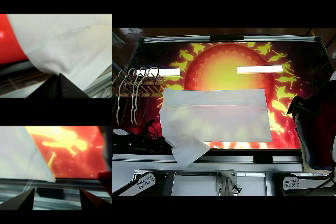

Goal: Fold the shirts.

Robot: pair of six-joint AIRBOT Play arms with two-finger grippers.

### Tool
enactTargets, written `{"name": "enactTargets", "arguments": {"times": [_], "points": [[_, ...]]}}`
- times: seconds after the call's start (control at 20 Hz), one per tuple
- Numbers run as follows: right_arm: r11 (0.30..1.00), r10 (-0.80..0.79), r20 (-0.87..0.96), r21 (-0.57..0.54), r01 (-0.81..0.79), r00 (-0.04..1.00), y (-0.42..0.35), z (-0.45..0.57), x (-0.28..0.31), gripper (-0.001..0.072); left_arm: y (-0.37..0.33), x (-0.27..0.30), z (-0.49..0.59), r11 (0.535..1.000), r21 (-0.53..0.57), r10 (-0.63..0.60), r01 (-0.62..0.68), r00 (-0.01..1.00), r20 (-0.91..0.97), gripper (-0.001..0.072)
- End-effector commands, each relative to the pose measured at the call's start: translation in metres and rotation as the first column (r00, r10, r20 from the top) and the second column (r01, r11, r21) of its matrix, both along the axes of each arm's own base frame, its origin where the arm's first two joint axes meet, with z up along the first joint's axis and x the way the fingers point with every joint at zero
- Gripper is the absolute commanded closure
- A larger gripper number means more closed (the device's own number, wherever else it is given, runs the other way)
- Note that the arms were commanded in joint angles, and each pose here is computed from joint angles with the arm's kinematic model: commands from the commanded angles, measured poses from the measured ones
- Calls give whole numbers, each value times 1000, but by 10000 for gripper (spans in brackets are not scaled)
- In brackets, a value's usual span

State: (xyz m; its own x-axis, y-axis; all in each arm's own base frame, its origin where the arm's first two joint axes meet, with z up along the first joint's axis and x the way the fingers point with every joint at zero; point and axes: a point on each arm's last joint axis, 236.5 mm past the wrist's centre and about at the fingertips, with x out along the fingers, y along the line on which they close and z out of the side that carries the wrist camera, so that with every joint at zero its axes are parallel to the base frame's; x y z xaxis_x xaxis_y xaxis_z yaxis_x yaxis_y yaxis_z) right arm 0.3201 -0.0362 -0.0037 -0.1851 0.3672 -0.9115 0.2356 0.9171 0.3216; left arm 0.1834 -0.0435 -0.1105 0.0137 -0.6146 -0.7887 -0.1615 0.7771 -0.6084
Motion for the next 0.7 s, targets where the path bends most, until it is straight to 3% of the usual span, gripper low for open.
{"name": "enactTargets", "arguments": {"times": [0.0, 0.25, 0.35, 0.65], "points": [[988, -39, -15, 147, 41, 999, 40, -40, -23, 106, -3, -2, 4, 1000, -21, -11, 11, 1000, -2, 681], [981, -37, -189, 181, 72, 981, 59, -91, -94, 123, -3, 1, 8, 999, -25, -22, 22, 1000, 6, 680], [977, -44, -163, 201, 77, 986, 73, -102, -95, 162, -4, 0, 9, 999, -30, -32, 33, 999, 10, 680], [983, -43, -145, 169, 68, 988, 83, -116, -95, 168, -6, -3, 11, 998, -43, -46, 46, 999, 6, 680]]}}
